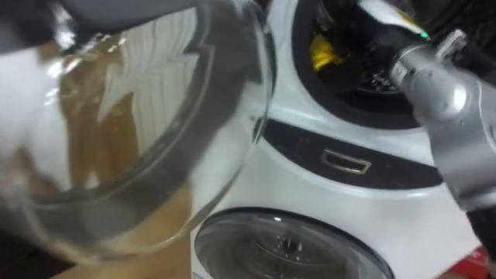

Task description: Pick clothes from washing machine

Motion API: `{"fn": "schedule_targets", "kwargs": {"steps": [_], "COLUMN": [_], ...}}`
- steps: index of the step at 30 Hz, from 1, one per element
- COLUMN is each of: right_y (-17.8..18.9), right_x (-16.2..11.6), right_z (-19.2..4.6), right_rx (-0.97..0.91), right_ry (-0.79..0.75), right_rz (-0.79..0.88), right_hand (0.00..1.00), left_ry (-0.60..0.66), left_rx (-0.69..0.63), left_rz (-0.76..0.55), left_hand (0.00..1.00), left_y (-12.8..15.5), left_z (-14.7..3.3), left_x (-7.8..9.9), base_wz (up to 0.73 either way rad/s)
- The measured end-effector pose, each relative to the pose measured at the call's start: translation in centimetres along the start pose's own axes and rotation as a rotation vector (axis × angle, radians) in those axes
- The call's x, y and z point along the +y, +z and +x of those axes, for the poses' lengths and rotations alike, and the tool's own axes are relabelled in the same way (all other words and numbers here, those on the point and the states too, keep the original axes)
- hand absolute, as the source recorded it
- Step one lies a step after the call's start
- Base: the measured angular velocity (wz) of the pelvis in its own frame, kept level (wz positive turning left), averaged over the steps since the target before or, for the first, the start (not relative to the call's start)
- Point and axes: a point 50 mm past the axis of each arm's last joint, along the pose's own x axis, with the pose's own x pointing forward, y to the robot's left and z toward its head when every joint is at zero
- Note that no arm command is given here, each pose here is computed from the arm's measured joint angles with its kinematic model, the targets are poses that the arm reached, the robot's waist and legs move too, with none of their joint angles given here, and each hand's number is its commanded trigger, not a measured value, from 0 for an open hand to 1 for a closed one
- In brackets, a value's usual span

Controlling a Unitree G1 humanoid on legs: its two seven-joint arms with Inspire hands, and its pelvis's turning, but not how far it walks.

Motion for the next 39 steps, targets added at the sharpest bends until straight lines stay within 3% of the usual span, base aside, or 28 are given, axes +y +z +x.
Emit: {"fn": "schedule_targets", "kwargs": {"steps": [11, 23, 30, 35, 39], "right_y": [4.6, 6.9, 4.3, 3.4, 1.6], "right_x": [0.5, -0.8, -1.4, -1.4, -2.5], "right_z": [-5.3, -7.3, -10.1, -10.3, -11.7], "right_rx": [-0.244, -0.446, -0.341, -0.299, -0.205], "right_ry": [-0.034, -0.056, -0.139, -0.162, -0.232], "right_rz": [0.103, 0.217, 0.258, 0.258, 0.208], "right_hand": [1.00, 1.00, 1.00, 1.00, 1.00], "left_ry": [0.040, 0.008, 0.017, 0.027, 0.035], "left_rx": [0.006, 0.086, 0.162, 0.156, 0.117], "left_rz": [-0.027, -0.017, -0.111, -0.112, -0.111], "left_hand": [0.00, 0.00, 0.00, 0.00, 0.00], "left_y": [-0.8, -3.5, -5.3, -5.7, -5.2], "left_z": [-0.3, -1.0, -1.4, -1.5, -1.3], "left_x": [-0.7, -2.4, -2.6, -2.5, -2.2], "base_wz": [-0.14, -0.09, -0.09, -0.16, -0.15]}}
